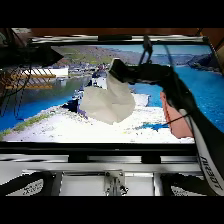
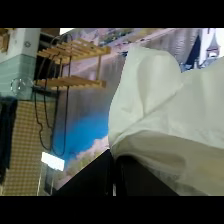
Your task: Fold the shirts.
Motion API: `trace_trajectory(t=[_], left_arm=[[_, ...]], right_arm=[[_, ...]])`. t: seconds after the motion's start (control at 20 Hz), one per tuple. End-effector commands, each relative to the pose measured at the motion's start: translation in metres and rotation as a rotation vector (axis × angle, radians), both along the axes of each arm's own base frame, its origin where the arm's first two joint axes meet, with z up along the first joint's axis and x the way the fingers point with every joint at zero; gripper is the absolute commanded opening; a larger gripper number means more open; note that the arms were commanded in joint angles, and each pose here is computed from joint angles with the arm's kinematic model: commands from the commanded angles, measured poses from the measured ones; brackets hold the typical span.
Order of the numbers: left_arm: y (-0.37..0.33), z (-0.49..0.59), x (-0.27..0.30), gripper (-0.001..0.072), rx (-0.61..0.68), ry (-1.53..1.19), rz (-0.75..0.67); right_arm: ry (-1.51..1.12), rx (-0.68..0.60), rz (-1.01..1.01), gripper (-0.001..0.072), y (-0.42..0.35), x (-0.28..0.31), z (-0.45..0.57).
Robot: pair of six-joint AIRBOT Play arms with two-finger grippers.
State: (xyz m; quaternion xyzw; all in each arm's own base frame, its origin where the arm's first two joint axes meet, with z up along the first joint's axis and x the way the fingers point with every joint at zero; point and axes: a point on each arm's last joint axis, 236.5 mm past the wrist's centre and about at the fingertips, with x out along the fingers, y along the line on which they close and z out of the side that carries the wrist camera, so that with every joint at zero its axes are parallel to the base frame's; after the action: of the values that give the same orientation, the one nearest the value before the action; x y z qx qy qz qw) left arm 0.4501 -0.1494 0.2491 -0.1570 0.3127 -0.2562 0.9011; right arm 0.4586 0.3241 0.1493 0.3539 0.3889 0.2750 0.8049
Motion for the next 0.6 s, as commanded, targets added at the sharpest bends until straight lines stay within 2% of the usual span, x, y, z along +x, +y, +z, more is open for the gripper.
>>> trace_trajectory(t=[0.0,0.4,0.45,0.5,0.55], left_arm=[[0.020,-0.006,-0.008,0.0027,0.027,0.039,0.018],[0.020,-0.015,-0.012,0.0027,0.050,0.069,0.005],[0.020,-0.015,-0.012,0.0027,0.049,0.069,0.005],[0.020,-0.015,-0.012,0.0027,0.050,0.069,0.005],[0.020,-0.015,-0.012,0.0027,0.050,0.068,0.005]], right_arm=[[0.046,0.048,0.011,0.0047,0.056,0.012,-0.036],[0.216,0.088,0.062,0.0049,0.119,-0.008,-0.096],[0.216,0.088,0.071,0.0075,0.124,-0.013,-0.096],[0.216,0.088,0.078,0.0218,0.127,-0.016,-0.096],[0.215,0.087,0.080,0.0479,0.128,-0.017,-0.096]])
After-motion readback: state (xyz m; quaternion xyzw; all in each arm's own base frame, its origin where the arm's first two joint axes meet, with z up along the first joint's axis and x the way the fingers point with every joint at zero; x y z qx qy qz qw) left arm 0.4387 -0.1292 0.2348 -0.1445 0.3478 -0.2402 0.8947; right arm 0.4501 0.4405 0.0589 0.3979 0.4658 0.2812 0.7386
